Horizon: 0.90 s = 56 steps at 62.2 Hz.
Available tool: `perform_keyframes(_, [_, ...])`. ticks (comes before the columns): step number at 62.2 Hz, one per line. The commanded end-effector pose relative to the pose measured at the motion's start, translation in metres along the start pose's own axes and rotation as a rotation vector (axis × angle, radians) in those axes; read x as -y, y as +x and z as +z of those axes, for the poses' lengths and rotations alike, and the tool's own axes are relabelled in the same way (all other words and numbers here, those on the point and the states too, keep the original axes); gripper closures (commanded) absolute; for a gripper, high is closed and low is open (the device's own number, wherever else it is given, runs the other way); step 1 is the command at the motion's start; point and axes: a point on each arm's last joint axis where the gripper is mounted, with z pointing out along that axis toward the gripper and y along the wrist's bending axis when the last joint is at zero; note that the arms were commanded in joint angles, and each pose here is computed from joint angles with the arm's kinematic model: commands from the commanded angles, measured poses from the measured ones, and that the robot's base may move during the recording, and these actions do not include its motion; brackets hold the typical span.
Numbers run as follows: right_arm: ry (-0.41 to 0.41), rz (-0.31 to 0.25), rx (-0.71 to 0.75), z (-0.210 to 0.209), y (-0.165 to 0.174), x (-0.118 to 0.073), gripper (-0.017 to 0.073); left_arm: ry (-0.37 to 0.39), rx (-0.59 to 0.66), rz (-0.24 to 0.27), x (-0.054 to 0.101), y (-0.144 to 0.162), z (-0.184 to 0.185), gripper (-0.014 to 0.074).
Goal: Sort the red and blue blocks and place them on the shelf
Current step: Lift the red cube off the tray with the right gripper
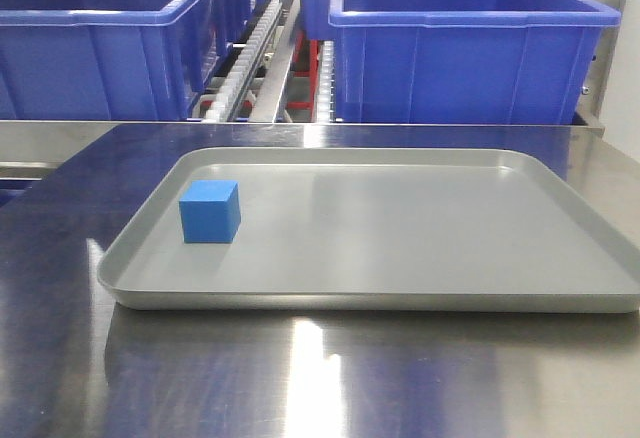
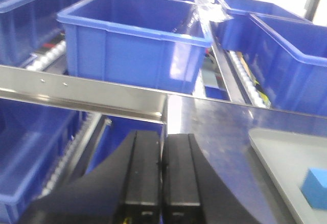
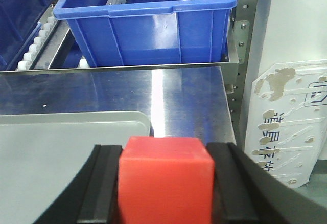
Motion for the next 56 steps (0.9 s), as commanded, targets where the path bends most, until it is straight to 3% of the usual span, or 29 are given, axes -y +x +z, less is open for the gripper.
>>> perform_keyframes(1, [-0.024,-0.014,0.123,-0.004,-0.018,-0.003,0.0503,0.034,0.035,-0.007,0.007,-0.029,0.003,0.0459])
perform_keyframes(11, [-0.024,-0.014,0.123,-0.004,-0.018,-0.003,0.0503,0.068,-0.132,0.040,0.025,-0.090,0.034,0.0459])
perform_keyframes(22, [-0.024,-0.014,0.123,-0.004,-0.018,-0.003,0.0503,0.080,-0.334,0.062,0.047,-0.129,0.092,0.0459])
perform_keyframes(32, [-0.024,-0.014,0.123,-0.004,-0.018,-0.003,0.0503,0.081,-0.482,0.082,0.060,-0.132,0.126,0.0459])
perform_keyframes(41, [-0.024,-0.014,0.123,-0.004,-0.018,-0.003,0.0503,0.089,-0.486,0.089,0.064,-0.131,0.140,0.0459])
perform_keyframes(49, [-0.024,-0.014,0.123,-0.004,-0.018,-0.003,0.0503,0.082,-0.548,0.051,0.064,-0.126,0.139,0.0459])
perform_keyframes(56, [-0.024,-0.014,0.124,-0.004,-0.018,-0.003,0.0503,0.088,-0.530,0.049,0.065,-0.126,0.142,0.0459])
